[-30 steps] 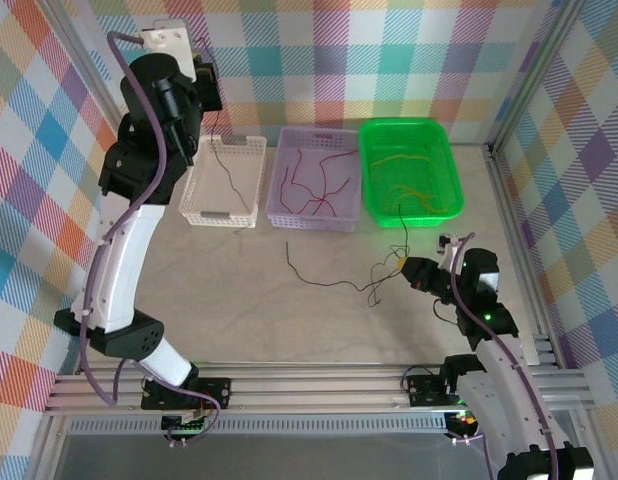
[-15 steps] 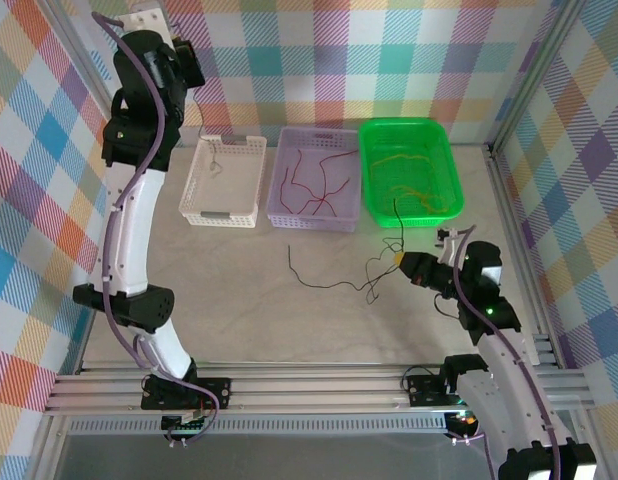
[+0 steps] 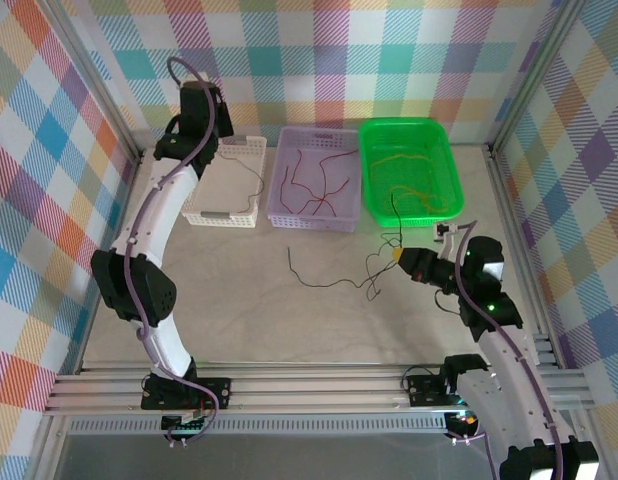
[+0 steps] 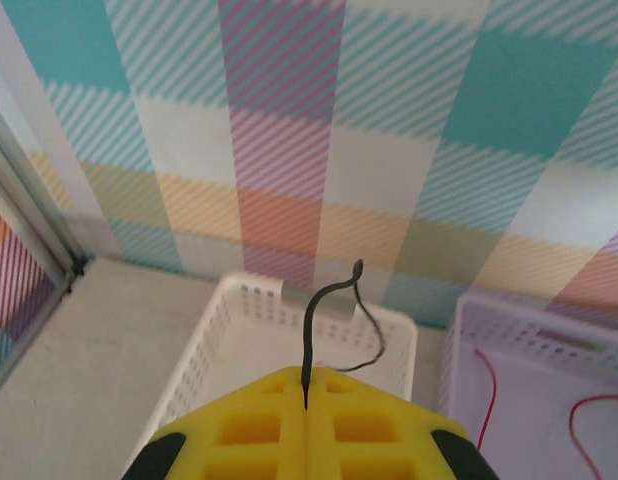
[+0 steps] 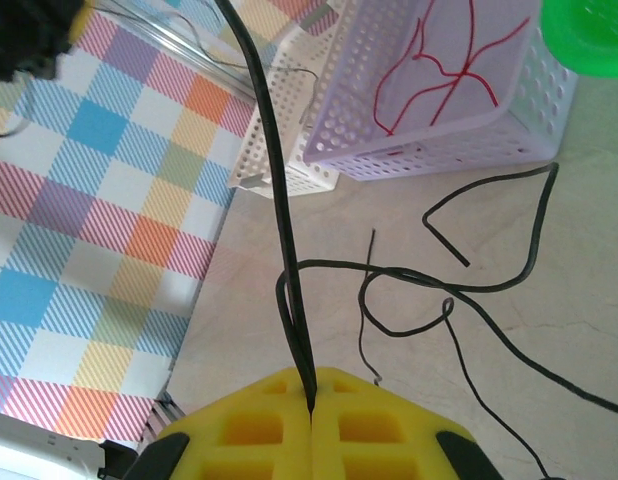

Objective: Untangle the cables

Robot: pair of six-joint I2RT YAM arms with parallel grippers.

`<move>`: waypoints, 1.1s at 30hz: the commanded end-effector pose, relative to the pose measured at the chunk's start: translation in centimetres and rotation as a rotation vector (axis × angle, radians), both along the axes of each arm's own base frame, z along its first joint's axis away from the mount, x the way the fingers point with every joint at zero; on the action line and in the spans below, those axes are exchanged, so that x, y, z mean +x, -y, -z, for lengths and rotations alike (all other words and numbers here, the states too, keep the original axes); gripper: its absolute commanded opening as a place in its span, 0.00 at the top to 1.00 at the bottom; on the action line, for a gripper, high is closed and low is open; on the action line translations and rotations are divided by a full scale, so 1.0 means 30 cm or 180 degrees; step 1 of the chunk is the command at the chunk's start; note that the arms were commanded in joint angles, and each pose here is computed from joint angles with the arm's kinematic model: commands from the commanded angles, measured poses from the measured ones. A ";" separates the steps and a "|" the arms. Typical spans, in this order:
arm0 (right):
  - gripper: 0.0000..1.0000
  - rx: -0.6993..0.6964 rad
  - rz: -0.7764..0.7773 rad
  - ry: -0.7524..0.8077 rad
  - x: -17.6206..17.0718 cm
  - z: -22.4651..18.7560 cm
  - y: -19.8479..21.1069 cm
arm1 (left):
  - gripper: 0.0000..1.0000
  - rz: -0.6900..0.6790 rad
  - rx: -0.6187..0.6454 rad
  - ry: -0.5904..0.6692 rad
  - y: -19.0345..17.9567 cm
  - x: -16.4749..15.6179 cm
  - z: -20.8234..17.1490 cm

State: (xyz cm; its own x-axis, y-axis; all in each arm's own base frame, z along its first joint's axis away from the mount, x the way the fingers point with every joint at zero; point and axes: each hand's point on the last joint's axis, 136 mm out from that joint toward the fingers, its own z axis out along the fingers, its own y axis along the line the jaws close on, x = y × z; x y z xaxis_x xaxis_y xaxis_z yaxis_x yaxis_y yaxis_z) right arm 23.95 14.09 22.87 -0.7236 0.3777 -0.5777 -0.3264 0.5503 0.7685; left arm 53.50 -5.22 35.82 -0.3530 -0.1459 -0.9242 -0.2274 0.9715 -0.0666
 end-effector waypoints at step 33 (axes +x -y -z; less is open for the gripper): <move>1.00 0.0127 -0.0387 0.0272 -0.053 -0.161 -0.082 | 0.90 -0.0257 -0.0523 -0.1439 0.021 0.017 0.729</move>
